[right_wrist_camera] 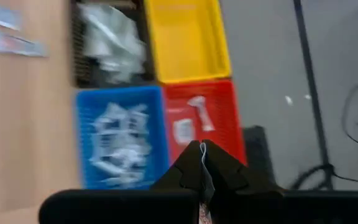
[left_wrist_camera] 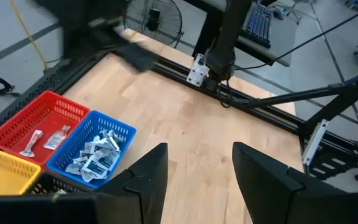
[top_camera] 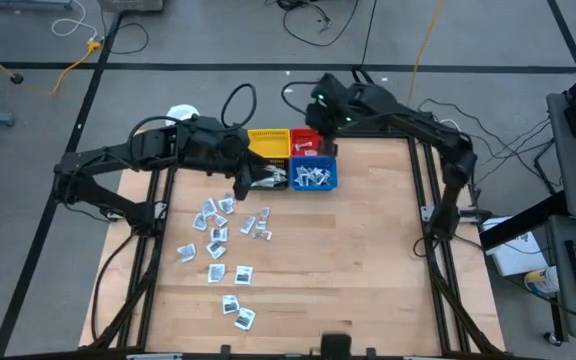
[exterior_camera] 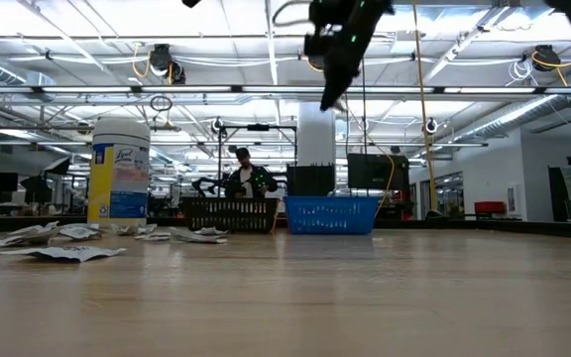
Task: Pick & Place First Aid Supplies
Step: Put the orange ointment pack into the red basket
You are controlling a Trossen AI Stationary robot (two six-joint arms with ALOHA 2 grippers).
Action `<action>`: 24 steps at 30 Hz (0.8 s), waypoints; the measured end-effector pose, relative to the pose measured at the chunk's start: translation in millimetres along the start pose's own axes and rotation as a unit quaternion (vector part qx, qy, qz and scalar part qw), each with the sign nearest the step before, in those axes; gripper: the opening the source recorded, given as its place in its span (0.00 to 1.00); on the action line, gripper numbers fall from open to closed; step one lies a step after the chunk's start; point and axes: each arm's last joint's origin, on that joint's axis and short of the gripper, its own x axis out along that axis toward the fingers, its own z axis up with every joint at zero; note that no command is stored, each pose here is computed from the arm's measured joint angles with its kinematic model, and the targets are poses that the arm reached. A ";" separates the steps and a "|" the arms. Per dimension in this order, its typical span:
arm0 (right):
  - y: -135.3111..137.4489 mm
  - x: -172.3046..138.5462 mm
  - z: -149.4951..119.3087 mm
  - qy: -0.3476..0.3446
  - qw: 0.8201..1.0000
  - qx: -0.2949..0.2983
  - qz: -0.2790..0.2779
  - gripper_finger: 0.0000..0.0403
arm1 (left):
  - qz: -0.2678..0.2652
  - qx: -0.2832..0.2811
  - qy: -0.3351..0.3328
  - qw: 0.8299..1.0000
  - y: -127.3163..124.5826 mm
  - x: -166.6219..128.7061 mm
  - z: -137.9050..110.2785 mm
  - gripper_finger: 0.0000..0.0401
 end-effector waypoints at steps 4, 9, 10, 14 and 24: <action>-24.6 41.8 -5.1 0.020 1.000 -0.002 -0.010 0.00 | -0.004 0.000 0.003 1.000 -0.9 1.1 -0.6 0.46; -43.5 105.3 -20.7 0.072 0.997 -0.009 0.008 0.00 | -0.003 0.000 0.004 1.000 -0.8 1.5 -0.9 0.46; -44.0 116.7 -23.4 0.079 0.997 -0.012 0.019 0.00 | -0.003 -0.001 0.004 1.000 -0.8 1.5 -0.9 0.46; -40.5 159.5 -33.6 0.105 0.993 -0.016 0.058 0.00 | -0.003 -0.006 0.003 1.000 -0.7 1.5 -0.6 0.46; -35.2 189.0 -39.3 0.119 0.990 -0.024 0.070 0.04 | -0.008 -0.020 0.006 1.000 -1.1 1.5 -1.0 0.46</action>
